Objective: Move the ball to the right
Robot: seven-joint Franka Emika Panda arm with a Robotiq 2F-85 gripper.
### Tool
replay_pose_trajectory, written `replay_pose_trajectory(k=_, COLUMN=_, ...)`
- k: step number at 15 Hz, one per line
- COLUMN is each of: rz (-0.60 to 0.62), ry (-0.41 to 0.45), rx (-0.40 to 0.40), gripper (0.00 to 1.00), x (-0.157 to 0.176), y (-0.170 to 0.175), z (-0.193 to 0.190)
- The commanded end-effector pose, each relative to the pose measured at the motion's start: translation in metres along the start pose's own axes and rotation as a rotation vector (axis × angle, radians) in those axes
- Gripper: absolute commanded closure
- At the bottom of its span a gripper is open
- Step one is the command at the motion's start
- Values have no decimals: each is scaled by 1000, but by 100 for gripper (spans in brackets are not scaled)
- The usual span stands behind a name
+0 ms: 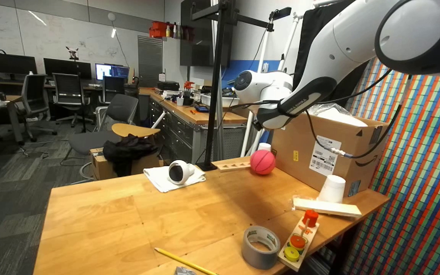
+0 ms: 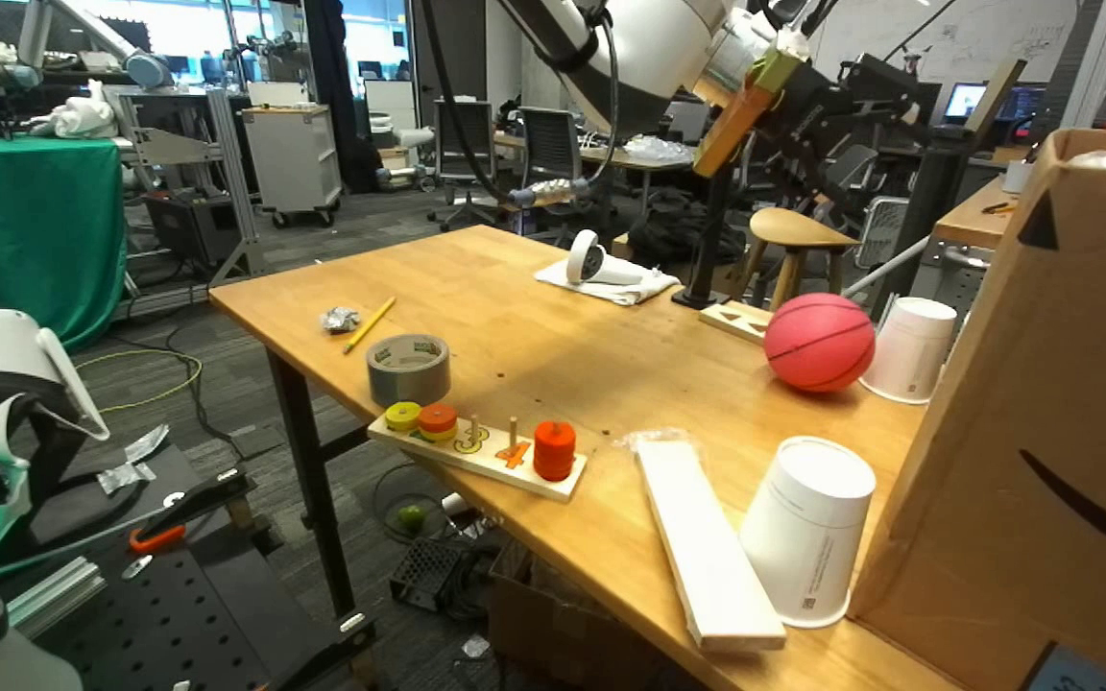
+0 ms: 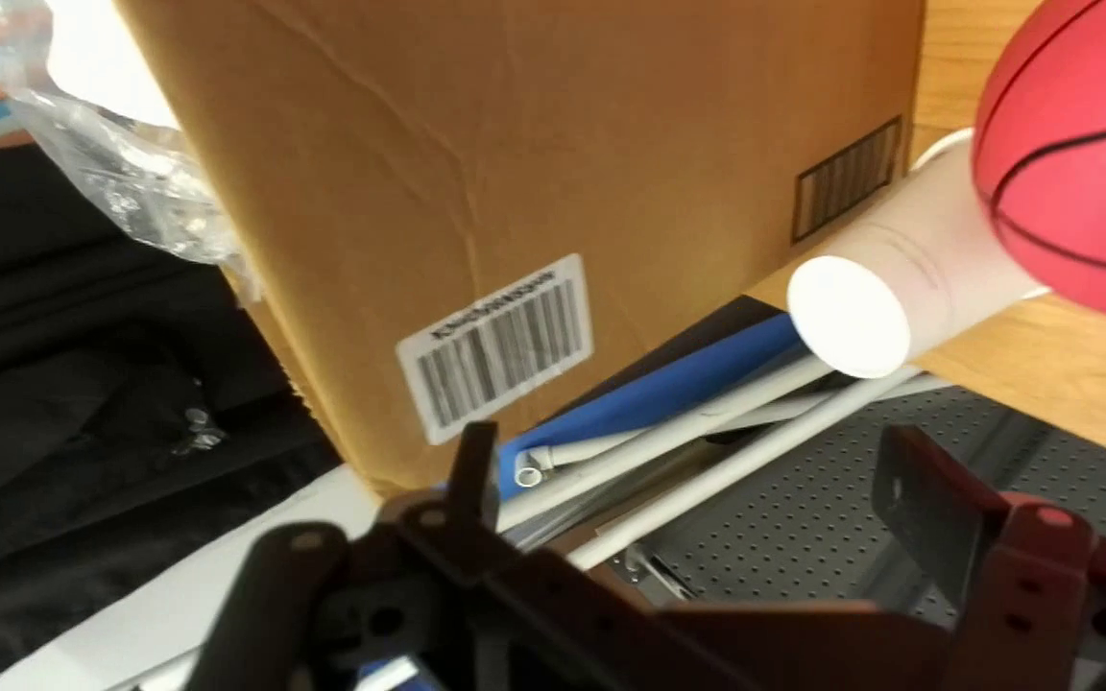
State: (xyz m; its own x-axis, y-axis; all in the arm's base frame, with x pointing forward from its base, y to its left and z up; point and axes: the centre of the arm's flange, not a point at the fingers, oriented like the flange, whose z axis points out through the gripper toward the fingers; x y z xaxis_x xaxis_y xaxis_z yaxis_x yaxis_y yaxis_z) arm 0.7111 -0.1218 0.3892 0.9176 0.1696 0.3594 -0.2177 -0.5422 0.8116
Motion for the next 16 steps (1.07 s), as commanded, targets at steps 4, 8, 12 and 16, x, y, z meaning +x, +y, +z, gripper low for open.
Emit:
replay_pose_trajectory(k=4, rz=-210, ry=158, rx=250, gripper=0, x=0, y=-74, z=-30)
replay_pose_trajectory(k=8, rz=-347, ry=215, rx=412, gripper=0, x=3, y=-112, z=-36)
replay_pose_trajectory(k=12, rz=-510, ry=231, rx=558, gripper=0, x=-2, y=-135, z=-51)
replay_pose_trajectory(k=16, rz=-699, ry=288, rx=658, gripper=0, x=-20, y=-162, z=-90)
